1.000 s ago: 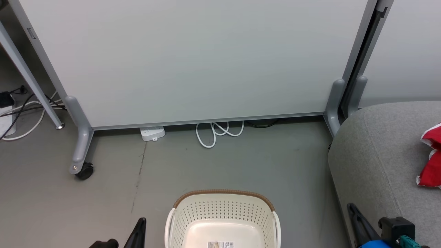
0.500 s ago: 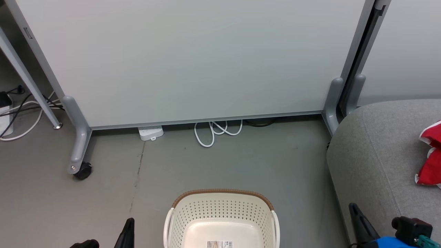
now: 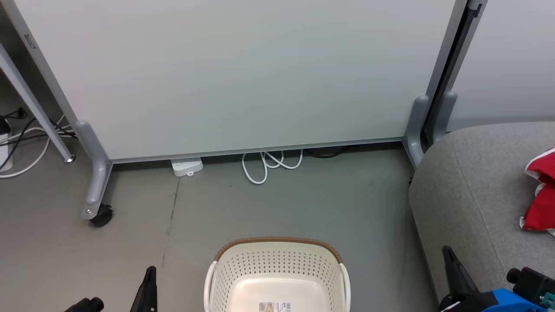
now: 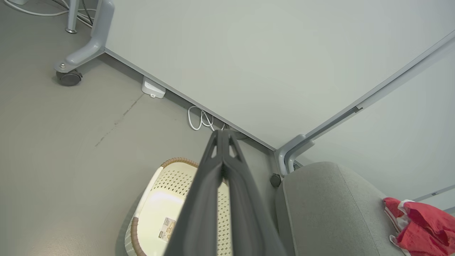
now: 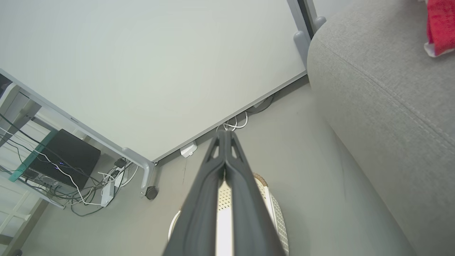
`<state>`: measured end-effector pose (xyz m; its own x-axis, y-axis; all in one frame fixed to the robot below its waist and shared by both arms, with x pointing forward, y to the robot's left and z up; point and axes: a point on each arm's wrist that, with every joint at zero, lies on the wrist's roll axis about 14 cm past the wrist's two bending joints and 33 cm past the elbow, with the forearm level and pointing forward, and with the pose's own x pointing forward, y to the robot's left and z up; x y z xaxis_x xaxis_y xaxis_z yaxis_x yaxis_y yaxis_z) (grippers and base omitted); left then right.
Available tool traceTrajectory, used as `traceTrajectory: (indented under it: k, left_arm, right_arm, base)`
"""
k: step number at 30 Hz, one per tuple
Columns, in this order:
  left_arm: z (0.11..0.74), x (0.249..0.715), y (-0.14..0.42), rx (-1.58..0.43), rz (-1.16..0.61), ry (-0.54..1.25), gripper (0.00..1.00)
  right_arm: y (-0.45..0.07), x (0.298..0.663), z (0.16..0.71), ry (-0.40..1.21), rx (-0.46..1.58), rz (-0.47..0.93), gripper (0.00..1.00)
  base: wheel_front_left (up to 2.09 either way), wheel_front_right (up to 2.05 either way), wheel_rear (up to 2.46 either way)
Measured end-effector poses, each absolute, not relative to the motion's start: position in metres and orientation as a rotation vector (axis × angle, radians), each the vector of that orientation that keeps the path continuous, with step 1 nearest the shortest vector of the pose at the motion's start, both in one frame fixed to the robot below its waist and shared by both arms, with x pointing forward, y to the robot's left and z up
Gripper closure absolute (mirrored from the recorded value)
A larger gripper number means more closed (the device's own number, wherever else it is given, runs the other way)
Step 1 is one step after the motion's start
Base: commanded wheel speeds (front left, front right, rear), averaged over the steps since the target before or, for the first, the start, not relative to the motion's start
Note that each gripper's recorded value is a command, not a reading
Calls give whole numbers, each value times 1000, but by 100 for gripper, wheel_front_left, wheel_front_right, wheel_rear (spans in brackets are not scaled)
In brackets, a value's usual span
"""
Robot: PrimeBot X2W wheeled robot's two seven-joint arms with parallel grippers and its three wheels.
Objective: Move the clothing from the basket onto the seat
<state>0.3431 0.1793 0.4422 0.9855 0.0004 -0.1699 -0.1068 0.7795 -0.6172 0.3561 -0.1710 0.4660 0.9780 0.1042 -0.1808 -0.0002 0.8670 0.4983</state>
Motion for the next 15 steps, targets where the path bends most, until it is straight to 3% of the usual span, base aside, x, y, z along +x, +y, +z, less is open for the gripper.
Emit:
traceTrajectory:
  k: [15]
  left_arm:
    - [452,352,187,-870,88,140,100]
  right_arm:
    - [-175,364,475,173,748,35,100]
  base:
    - [0,0,0]
